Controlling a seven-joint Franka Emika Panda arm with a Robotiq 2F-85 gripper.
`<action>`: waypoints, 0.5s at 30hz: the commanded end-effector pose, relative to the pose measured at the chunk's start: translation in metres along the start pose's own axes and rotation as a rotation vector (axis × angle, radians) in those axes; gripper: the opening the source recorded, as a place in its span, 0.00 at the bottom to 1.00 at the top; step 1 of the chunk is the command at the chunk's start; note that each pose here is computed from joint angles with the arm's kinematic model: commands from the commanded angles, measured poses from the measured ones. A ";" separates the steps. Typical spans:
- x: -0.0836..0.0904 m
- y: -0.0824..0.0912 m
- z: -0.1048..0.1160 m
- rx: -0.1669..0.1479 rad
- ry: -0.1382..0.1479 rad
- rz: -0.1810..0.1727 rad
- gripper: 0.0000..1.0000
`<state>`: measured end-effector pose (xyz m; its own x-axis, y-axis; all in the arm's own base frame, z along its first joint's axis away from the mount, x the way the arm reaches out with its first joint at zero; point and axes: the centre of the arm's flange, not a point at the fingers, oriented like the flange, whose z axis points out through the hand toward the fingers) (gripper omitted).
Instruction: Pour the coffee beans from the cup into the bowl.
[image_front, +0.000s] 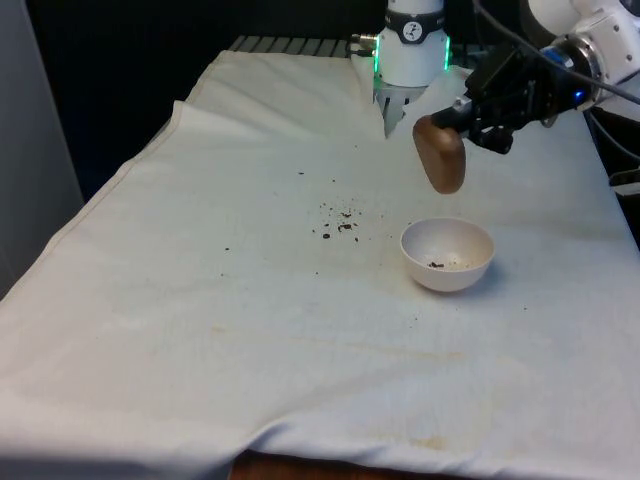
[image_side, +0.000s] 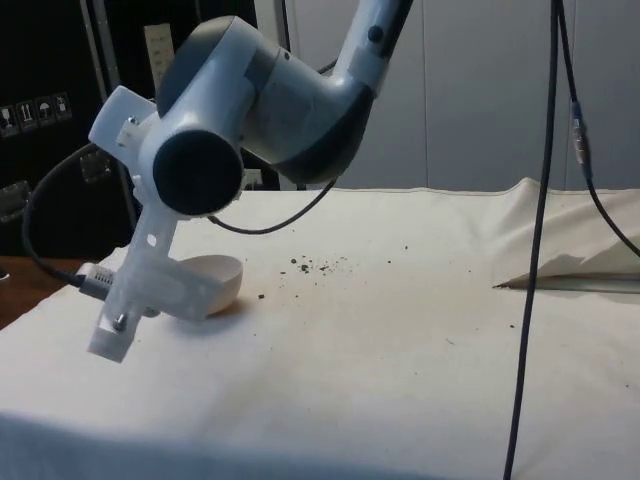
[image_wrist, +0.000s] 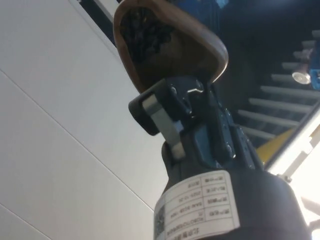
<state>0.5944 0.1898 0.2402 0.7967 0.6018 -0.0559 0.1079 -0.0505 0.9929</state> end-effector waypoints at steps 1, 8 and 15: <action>0.001 -0.001 -0.002 -0.016 0.005 -0.006 0.00; 0.000 -0.004 -0.009 -0.053 0.008 -0.031 0.00; 0.000 -0.007 -0.020 -0.111 0.013 -0.068 0.00</action>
<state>0.5828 0.2037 0.2362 0.7855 0.6086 -0.1119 0.0920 0.0640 0.9937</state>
